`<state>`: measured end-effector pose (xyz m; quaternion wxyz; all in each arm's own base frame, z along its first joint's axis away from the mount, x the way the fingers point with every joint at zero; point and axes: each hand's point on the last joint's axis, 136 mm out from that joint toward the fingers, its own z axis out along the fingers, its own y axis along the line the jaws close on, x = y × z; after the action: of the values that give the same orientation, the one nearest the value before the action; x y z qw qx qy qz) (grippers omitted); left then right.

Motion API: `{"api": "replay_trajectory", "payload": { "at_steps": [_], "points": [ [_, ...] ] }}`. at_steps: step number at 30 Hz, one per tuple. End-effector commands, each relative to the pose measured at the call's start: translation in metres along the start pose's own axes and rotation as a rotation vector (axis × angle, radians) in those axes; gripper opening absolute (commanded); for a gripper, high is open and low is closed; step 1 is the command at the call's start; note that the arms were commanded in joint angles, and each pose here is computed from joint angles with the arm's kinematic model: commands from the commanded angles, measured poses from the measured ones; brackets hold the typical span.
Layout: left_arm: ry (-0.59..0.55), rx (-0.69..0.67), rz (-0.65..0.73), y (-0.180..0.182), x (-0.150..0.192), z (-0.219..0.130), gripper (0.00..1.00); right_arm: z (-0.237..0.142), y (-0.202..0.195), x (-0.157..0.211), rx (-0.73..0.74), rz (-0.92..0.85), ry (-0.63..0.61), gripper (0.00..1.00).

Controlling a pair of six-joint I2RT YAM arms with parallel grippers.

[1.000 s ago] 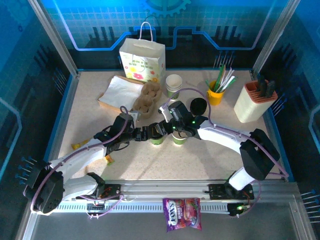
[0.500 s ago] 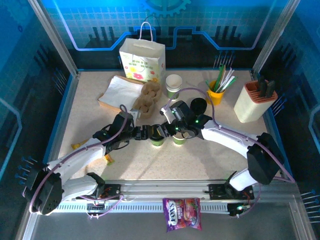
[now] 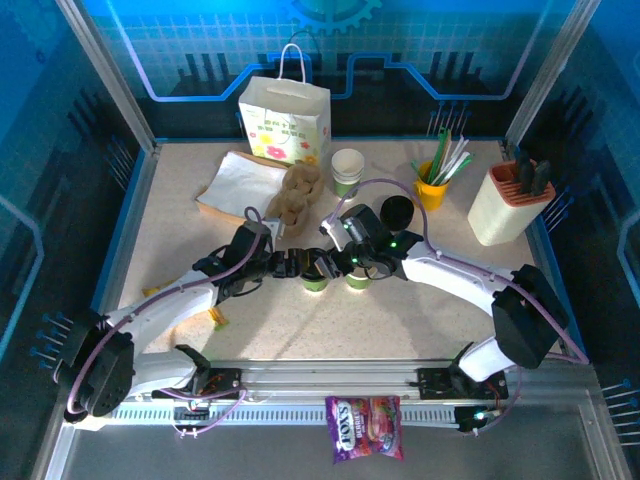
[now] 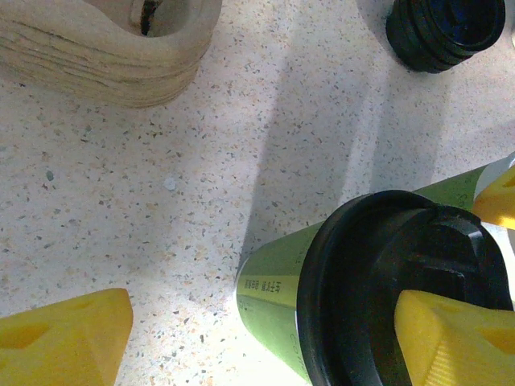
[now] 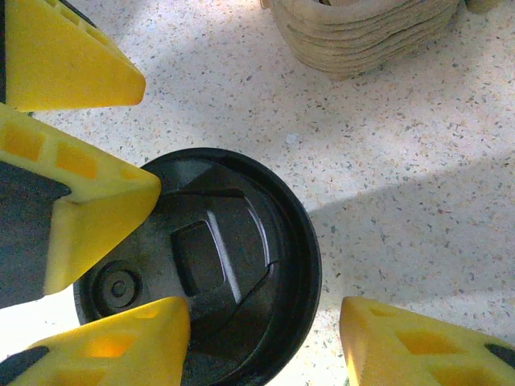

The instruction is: Pack the takeout coffee

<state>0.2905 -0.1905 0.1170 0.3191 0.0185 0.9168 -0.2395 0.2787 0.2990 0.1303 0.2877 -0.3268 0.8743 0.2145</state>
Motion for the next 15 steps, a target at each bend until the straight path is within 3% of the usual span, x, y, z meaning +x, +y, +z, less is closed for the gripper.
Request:
{"api": "replay_trajectory", "payload": {
  "at_steps": [1,7,15],
  "points": [
    [0.038,-0.029,0.011,0.009,0.014,-0.001,0.85,0.008,-0.006,0.024,0.011,0.009,0.08,0.53],
    [-0.058,0.031,0.012,-0.011,-0.015,-0.017,0.86,-0.017,0.004,-0.032,-0.059,0.047,-0.078,0.53],
    [-0.053,0.036,0.024,-0.009,-0.002,-0.02,0.86,-0.012,-0.008,-0.048,-0.079,0.112,-0.109,0.53]
  ]
}}
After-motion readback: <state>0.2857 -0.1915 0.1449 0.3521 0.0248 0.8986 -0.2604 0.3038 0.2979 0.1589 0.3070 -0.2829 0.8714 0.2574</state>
